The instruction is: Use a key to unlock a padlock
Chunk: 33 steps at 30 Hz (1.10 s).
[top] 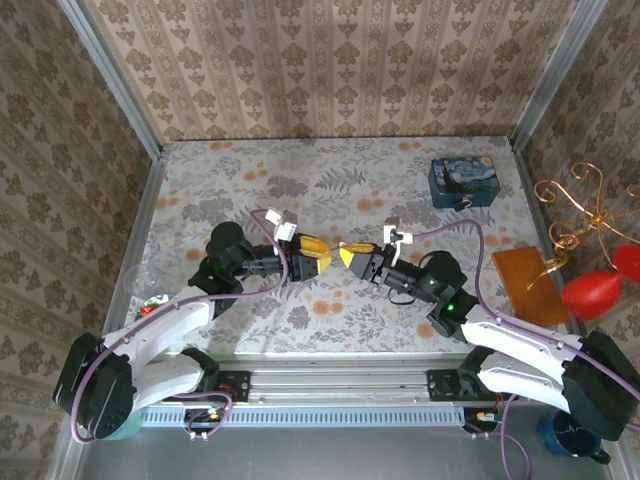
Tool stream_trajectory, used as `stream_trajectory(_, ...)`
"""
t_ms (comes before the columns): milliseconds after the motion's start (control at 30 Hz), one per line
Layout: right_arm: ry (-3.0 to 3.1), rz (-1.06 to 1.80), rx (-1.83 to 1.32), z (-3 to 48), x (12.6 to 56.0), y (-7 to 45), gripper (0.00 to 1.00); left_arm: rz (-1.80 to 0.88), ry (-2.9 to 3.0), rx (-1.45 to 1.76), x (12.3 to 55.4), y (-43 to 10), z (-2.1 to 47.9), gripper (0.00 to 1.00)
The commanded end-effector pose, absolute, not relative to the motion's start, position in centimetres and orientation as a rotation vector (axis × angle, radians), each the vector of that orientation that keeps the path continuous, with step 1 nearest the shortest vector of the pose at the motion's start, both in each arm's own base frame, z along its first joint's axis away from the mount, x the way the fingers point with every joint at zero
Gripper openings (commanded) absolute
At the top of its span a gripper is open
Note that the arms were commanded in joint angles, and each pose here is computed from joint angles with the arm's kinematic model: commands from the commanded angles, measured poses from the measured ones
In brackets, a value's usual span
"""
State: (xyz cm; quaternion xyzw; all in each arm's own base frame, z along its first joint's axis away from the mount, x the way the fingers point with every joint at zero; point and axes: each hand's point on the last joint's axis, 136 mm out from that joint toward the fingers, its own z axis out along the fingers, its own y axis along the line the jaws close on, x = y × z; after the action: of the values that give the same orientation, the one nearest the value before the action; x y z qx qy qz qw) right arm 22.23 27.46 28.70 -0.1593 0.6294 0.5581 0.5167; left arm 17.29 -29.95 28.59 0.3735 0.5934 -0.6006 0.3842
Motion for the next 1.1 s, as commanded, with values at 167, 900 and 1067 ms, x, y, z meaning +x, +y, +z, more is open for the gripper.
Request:
stream_trajectory(167,1.469,1.360,-0.391,30.5,21.6,27.6,0.00,-1.489,1.454,0.940,18.0,-29.8,30.7,0.40)
stream_trajectory(900,1.441,1.383,-0.395,31.2,21.7,28.2,0.00,-1.555,1.454,1.042,16.1,-30.8,30.2,0.31)
stream_trajectory(1067,1.447,1.379,-0.397,31.1,21.7,28.3,0.00,-1.553,1.451,1.055,15.9,-30.9,30.2,0.24)
